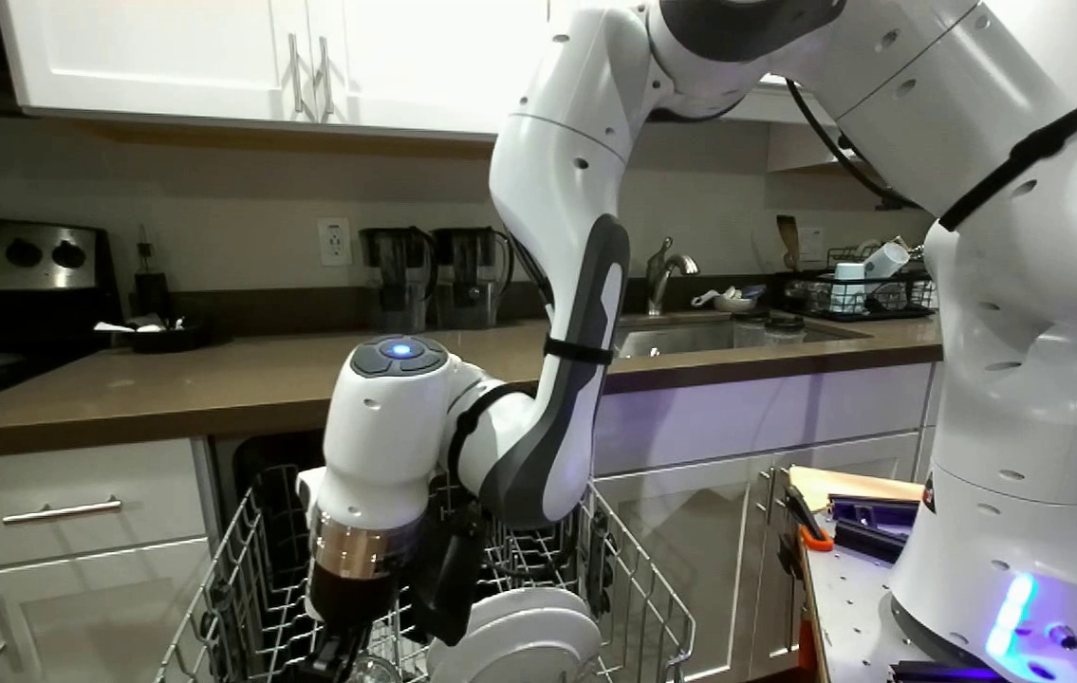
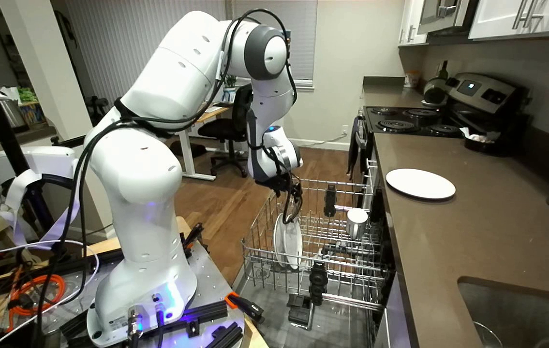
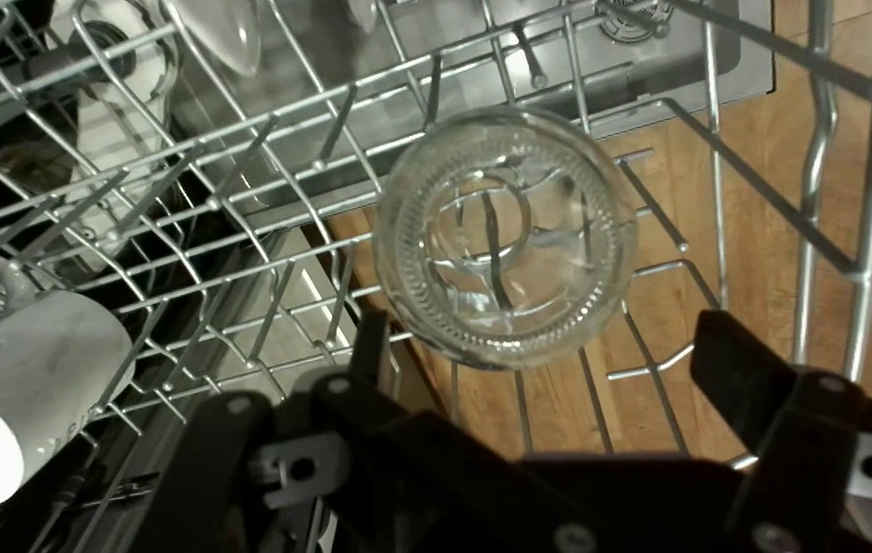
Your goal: Move the glass jar to the right side of the dishwasher rack
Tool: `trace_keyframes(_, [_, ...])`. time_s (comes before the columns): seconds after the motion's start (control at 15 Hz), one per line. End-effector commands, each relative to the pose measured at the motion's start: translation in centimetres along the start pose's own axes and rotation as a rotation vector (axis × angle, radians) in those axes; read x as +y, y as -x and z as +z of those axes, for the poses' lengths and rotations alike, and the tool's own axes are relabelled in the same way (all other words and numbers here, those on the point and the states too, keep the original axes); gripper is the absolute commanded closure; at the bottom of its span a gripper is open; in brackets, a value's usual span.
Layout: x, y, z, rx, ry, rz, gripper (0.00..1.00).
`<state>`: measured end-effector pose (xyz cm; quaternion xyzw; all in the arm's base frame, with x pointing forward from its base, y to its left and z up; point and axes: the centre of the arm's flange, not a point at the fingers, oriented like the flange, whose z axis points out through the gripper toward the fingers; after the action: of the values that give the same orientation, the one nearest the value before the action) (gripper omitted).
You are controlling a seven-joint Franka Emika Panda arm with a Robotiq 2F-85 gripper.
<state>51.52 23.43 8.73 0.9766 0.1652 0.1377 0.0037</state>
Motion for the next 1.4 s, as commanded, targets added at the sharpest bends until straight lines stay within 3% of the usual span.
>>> trace_keyframes(0.0, [0.1,-0.2,1.3,-0.010,-0.011,-0.031,0.00])
trace_keyframes(0.6, [3.0,1.2,1.8,0.033,0.019,-0.024,0.00])
trace_keyframes(1.33, [1.7,2.7,4.0,-0.027,-0.039,-0.023,0.00])
